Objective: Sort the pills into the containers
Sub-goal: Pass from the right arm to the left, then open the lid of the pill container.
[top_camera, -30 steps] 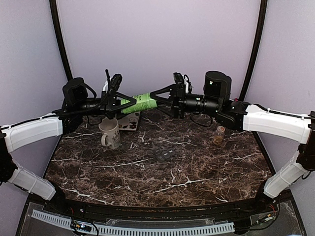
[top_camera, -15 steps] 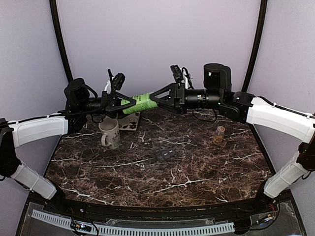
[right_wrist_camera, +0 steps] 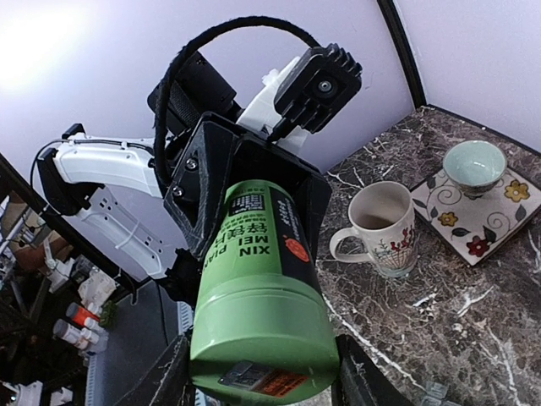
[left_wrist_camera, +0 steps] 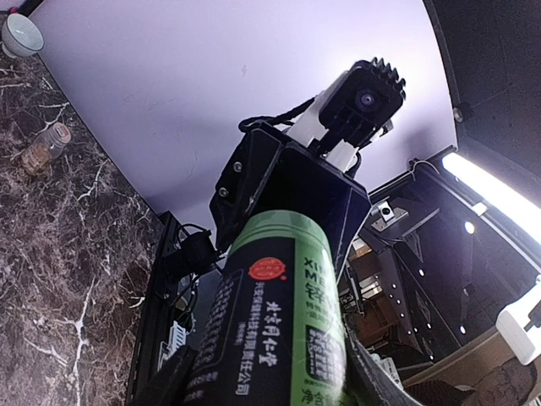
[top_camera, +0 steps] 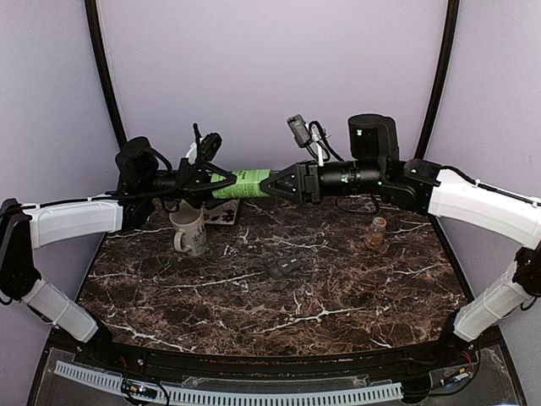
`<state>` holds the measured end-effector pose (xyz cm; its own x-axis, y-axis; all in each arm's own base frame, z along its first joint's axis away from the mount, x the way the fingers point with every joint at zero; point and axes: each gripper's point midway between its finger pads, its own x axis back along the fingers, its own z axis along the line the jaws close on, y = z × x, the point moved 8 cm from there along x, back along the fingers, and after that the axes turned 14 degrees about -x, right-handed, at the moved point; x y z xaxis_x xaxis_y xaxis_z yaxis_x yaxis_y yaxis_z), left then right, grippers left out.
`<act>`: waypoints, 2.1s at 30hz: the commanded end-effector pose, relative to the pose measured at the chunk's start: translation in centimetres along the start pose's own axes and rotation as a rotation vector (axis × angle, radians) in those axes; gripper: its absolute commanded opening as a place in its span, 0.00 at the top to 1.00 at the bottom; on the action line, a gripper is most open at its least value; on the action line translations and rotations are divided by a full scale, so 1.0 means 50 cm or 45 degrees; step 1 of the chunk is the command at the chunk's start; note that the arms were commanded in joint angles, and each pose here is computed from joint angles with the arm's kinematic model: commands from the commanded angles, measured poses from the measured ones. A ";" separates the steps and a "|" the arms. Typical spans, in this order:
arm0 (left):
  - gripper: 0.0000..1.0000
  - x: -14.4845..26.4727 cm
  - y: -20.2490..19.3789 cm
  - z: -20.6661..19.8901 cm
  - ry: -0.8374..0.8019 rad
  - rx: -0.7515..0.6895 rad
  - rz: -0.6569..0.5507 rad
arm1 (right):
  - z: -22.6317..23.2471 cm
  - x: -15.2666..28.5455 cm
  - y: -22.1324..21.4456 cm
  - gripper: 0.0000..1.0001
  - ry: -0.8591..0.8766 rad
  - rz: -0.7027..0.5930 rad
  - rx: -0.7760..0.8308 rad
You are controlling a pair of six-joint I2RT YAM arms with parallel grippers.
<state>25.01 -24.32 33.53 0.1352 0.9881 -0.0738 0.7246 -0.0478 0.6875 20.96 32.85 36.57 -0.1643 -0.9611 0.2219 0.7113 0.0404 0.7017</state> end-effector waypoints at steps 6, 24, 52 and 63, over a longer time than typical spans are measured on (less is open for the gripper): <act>1.00 0.001 0.033 -0.077 -0.110 -0.131 -0.027 | -0.102 0.006 -0.051 1.00 -0.421 0.080 0.206; 1.00 0.001 0.018 -0.061 -0.088 -0.124 0.025 | -0.074 0.027 -0.007 0.57 -0.504 -0.029 0.375; 1.00 0.027 0.003 -0.029 0.226 -0.361 -0.213 | -0.028 0.055 0.007 0.31 -0.159 -0.307 -0.374; 1.00 0.054 -0.017 -0.030 0.417 -0.461 -0.309 | -0.038 0.015 0.011 0.31 0.040 -0.308 -0.910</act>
<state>24.38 -22.06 32.75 -0.2057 0.9776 -0.0453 0.5187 0.1482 0.8420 22.26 30.98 34.81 -0.3872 -0.9018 0.1920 0.9017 -0.3269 0.2829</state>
